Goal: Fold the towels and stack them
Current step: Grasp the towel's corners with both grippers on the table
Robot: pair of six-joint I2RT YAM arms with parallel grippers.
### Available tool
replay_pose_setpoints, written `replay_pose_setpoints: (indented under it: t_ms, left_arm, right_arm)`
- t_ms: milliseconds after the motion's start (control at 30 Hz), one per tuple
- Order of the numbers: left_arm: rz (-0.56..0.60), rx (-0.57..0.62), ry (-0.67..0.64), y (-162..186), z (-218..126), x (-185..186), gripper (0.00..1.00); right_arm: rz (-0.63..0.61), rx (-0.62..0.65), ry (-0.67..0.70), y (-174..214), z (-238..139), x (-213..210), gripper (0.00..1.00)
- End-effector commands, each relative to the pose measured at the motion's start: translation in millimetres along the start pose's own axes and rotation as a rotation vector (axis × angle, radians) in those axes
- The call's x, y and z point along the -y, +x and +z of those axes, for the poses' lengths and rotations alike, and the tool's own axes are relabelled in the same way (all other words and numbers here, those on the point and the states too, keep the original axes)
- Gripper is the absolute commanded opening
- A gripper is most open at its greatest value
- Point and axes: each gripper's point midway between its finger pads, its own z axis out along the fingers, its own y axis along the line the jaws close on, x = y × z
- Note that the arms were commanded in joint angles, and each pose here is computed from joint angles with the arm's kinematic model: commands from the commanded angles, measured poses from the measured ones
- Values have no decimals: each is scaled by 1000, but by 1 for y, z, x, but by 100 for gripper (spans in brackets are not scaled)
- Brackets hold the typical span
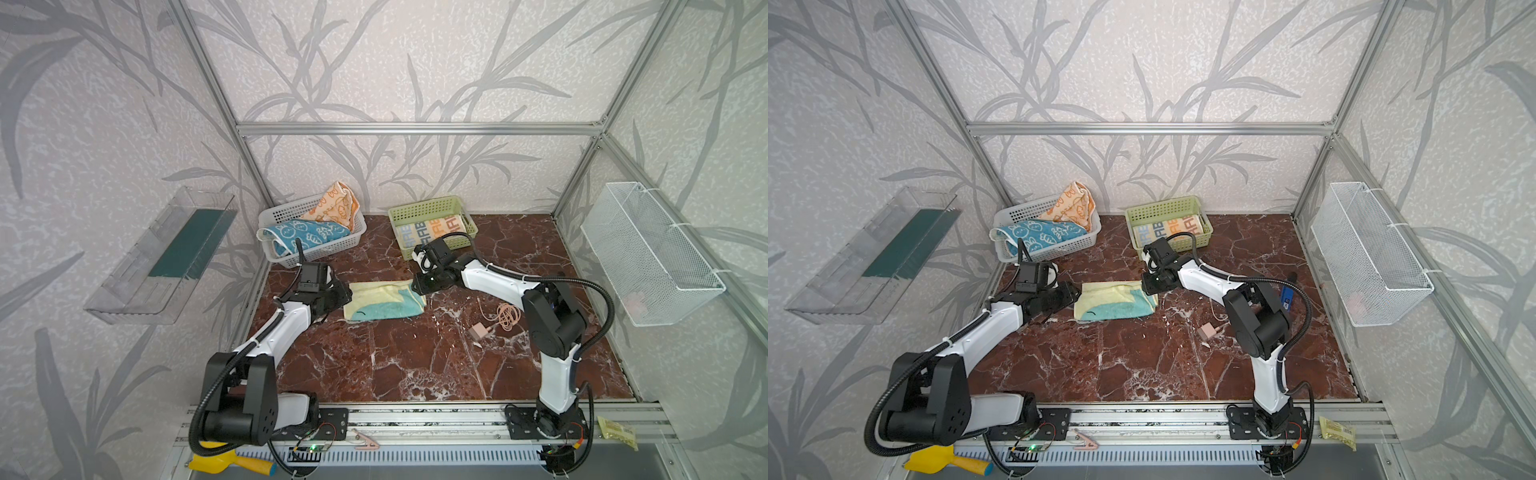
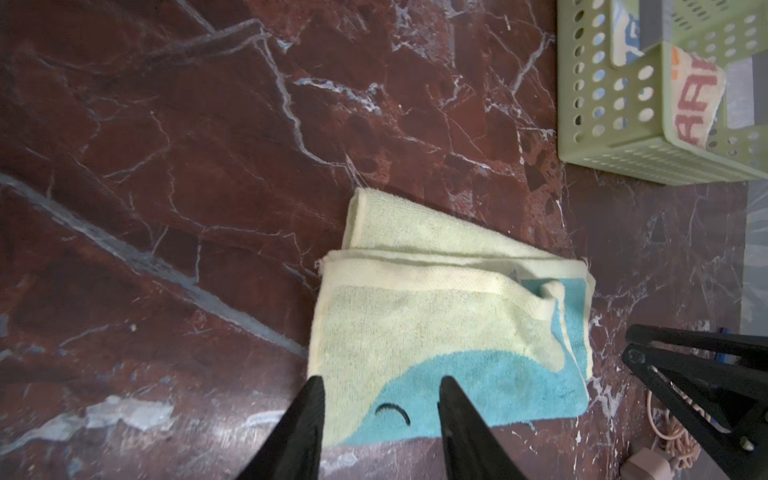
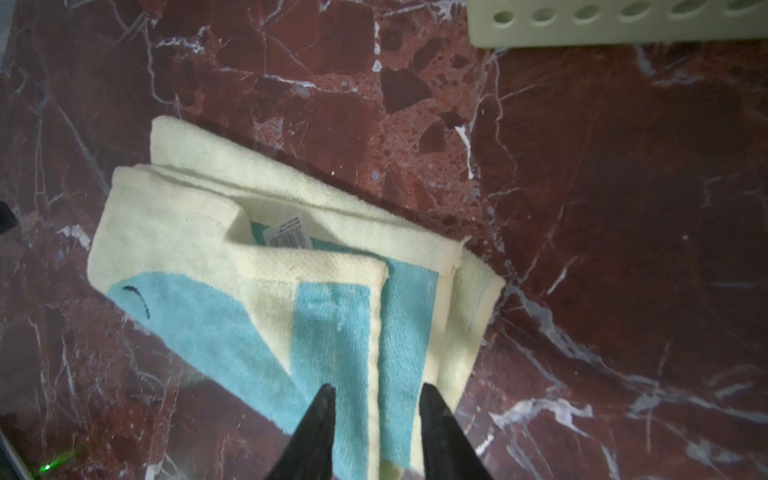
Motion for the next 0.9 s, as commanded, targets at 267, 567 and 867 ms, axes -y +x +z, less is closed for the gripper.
replay_pose_setpoints:
  t_ms: [267,567,867]
  left_arm:
    - [-89,-122,116,4,44,5,40]
    - [-89,-128,111,3,48,3,39]
    - [-88,-39,75,-26,27,-1,45]
  right_arm:
    - [-24,-41,-6,-11,43,-2,36]
    - [-28,-40,-29,-13,57,-5,35]
    - [-86,65,-59,-32,28,-20,0]
